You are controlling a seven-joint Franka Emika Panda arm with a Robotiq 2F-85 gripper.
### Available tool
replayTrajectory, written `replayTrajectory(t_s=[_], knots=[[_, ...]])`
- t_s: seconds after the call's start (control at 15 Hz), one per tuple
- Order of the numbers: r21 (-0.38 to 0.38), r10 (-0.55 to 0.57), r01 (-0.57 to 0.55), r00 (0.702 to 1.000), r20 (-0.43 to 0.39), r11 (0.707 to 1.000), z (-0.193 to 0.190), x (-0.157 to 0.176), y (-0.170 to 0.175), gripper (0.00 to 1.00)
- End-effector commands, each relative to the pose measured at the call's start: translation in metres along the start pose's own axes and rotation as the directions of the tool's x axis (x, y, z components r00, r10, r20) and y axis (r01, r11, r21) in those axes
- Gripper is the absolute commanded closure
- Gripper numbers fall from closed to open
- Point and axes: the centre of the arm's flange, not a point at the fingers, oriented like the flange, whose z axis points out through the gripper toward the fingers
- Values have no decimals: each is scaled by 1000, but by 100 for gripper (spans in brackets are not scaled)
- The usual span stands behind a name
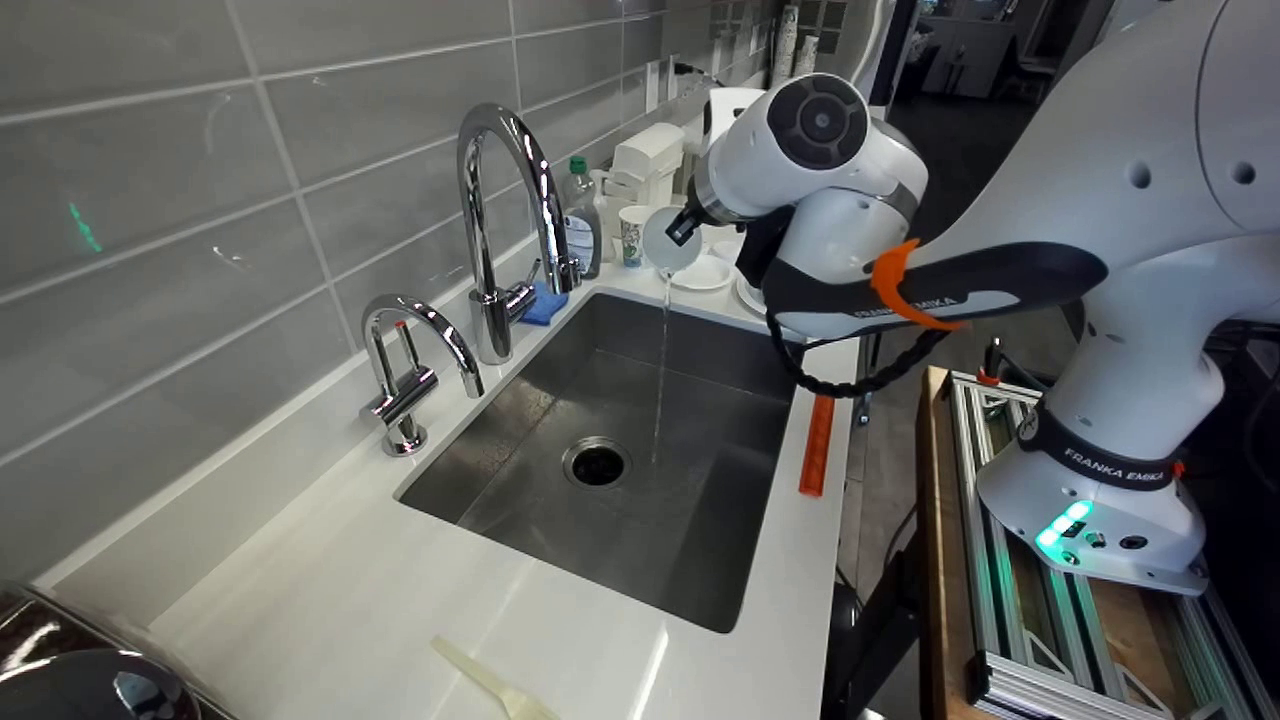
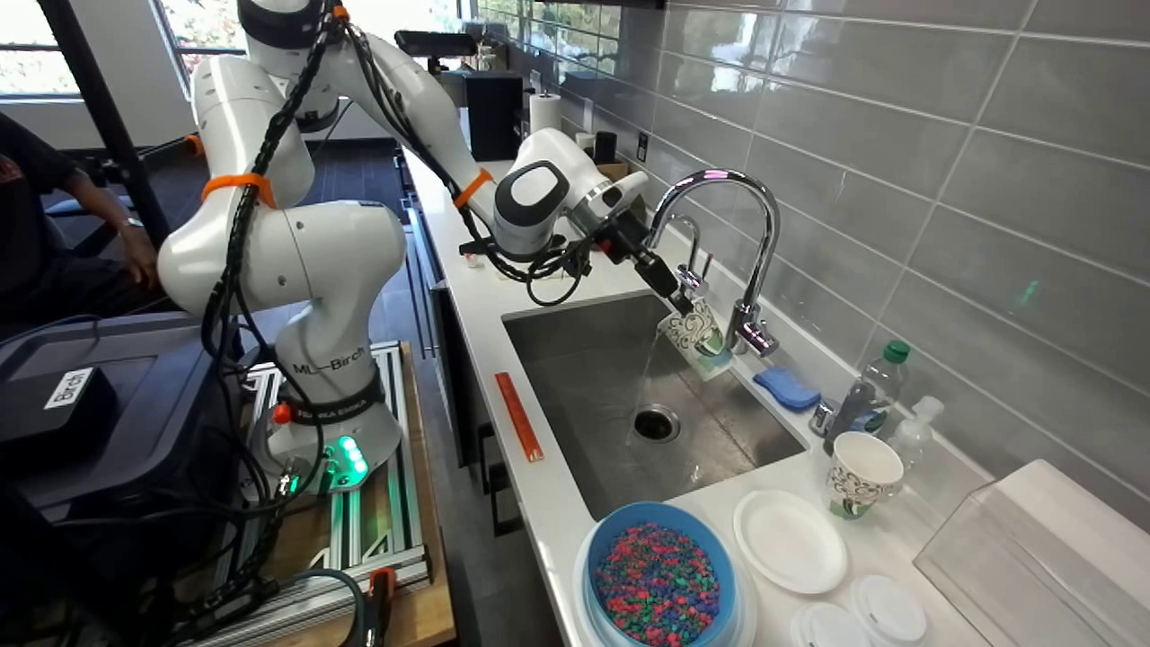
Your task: Pour the water in the cup out
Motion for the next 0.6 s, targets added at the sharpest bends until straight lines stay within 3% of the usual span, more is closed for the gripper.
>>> replayTrajectory(t_s=[0.0, 0.53], knots=[[-40, 12, -12, 1000, -2, 999, -15, -3, 6, 99], [-57, -2, 2, 1000, 3, 998, -15, -2, 6, 99]])
